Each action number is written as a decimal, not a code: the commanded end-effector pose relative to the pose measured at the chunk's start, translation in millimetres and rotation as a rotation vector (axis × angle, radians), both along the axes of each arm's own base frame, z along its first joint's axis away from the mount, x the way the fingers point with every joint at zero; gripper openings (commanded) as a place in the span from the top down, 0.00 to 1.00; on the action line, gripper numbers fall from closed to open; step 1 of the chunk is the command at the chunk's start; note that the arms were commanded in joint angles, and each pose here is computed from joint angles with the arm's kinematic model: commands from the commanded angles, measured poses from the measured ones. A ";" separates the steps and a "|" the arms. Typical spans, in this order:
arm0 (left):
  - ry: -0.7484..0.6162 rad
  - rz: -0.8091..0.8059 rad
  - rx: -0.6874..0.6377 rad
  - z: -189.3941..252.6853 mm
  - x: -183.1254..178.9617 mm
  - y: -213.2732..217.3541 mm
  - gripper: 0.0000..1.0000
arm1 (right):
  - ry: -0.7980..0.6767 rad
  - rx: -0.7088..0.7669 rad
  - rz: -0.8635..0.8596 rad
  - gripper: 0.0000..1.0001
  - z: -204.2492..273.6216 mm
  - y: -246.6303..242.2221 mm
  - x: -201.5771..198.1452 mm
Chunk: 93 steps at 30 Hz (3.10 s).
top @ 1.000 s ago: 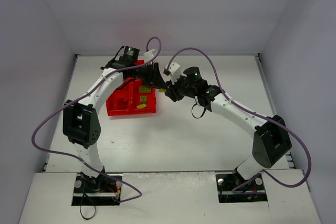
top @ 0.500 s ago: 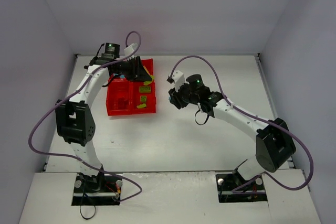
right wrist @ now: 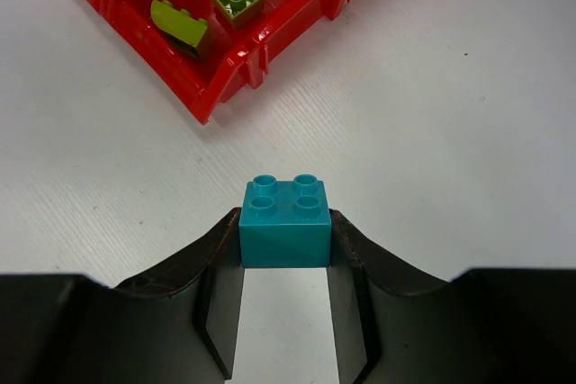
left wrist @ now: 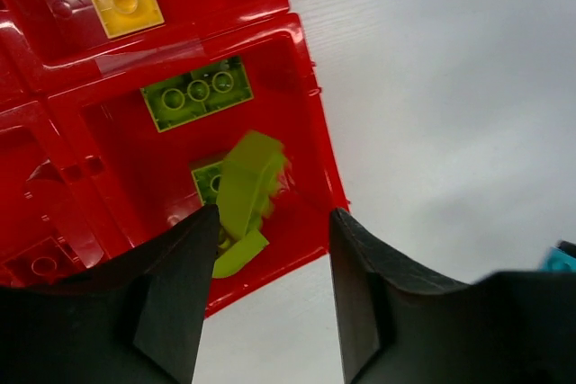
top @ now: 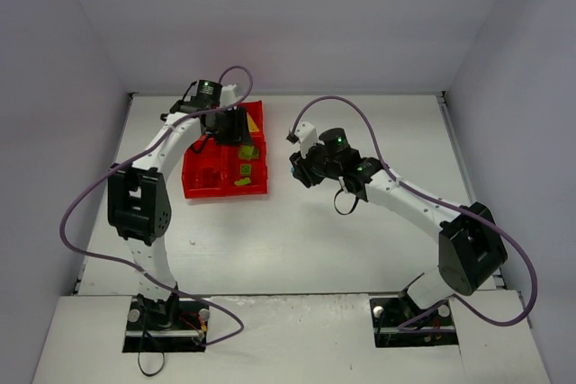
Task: Sort the legos into containers by color
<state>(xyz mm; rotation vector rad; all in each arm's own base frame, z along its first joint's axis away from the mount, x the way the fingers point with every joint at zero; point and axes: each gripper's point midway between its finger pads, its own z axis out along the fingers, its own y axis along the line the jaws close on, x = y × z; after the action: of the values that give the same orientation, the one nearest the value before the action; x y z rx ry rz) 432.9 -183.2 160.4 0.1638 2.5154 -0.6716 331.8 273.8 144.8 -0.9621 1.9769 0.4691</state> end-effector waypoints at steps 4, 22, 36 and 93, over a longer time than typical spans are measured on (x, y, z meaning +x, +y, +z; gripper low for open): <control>-0.058 0.057 0.074 5.7 13.1 9.1 0.40 | -0.119 0.079 0.002 1.00 51.6 8.6 16.5; -0.139 -0.332 -0.446 126.9 -54.9 -81.7 0.29 | -0.179 0.129 0.074 0.99 85.0 25.6 21.9; -0.064 -0.462 -0.364 99.3 -79.7 -115.7 0.30 | -0.192 0.139 0.078 0.98 93.2 26.7 19.0; -0.371 0.429 0.393 32.6 179.8 151.5 0.74 | -0.064 0.128 -0.241 0.07 53.0 -26.6 54.4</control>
<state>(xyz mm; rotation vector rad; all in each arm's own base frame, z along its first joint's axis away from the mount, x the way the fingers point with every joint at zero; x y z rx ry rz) 586.5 -44.7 124.1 -0.0793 2.3881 -0.0194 374.5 246.6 176.8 -0.6931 2.0216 0.4087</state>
